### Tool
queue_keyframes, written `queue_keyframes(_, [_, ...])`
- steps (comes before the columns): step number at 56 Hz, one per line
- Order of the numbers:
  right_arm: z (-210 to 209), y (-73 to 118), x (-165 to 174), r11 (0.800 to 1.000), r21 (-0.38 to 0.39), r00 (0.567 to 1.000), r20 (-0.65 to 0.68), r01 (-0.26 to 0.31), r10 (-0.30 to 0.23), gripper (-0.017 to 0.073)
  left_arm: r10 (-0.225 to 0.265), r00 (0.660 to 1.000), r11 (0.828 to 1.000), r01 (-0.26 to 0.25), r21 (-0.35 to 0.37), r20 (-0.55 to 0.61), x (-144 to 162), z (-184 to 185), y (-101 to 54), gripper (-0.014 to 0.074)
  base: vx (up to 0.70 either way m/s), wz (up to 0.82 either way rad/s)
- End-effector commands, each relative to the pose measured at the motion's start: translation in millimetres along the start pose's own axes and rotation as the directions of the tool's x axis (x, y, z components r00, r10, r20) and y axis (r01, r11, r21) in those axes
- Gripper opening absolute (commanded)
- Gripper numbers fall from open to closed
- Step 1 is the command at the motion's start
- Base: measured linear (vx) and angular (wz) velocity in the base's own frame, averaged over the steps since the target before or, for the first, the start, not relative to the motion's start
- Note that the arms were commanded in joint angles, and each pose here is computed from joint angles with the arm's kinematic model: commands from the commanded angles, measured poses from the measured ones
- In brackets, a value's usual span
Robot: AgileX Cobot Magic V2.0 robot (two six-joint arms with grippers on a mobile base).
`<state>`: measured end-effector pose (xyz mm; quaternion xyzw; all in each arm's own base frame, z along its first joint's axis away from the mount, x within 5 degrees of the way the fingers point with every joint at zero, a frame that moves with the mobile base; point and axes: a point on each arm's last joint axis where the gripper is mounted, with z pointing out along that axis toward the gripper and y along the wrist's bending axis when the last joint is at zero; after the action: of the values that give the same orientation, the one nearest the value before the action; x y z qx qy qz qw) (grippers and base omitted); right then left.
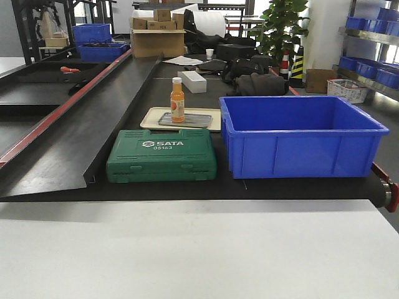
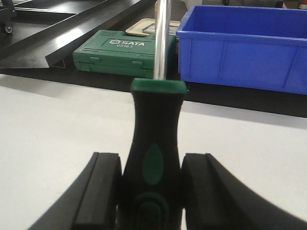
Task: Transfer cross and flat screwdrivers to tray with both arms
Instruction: 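Raise both held screwdrivers upright and retract the arms, then drive the base to the conveyor rack holding both screwdrivers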
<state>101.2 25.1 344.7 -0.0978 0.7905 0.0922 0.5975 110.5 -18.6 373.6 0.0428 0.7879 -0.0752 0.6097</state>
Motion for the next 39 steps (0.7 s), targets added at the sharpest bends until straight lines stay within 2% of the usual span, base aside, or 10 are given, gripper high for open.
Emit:
queue_keyframes(1, [-4.2, -1.8, -16.1, 1.000, 0.025, 0.994, 0.105, -0.011, 0.008, -0.0008, -0.008, 0.993, 1.000, 0.007, 0.008, 0.119, -16.6, -3.8, -1.3, -0.0006, -0.01, 0.01])
queue_keyframes(18, [-3.8, -1.9, -16.0, 1.000, 0.025, 0.995, 0.104, -0.011, 0.008, -0.0008, -0.008, 0.993, 1.000, 0.007, 0.008, 0.118, -16.6, -3.5, -1.2, -0.0006, -0.07, 0.00])
queue_keyframes(39, [-3.2, -2.0, -15.9, 1.000, 0.025, 0.995, 0.101, -0.012, 0.009, -0.0008, -0.008, 0.993, 1.000, 0.007, 0.008, 0.118, -16.6, -3.5, -1.2, -0.0006, -0.22, -0.12])
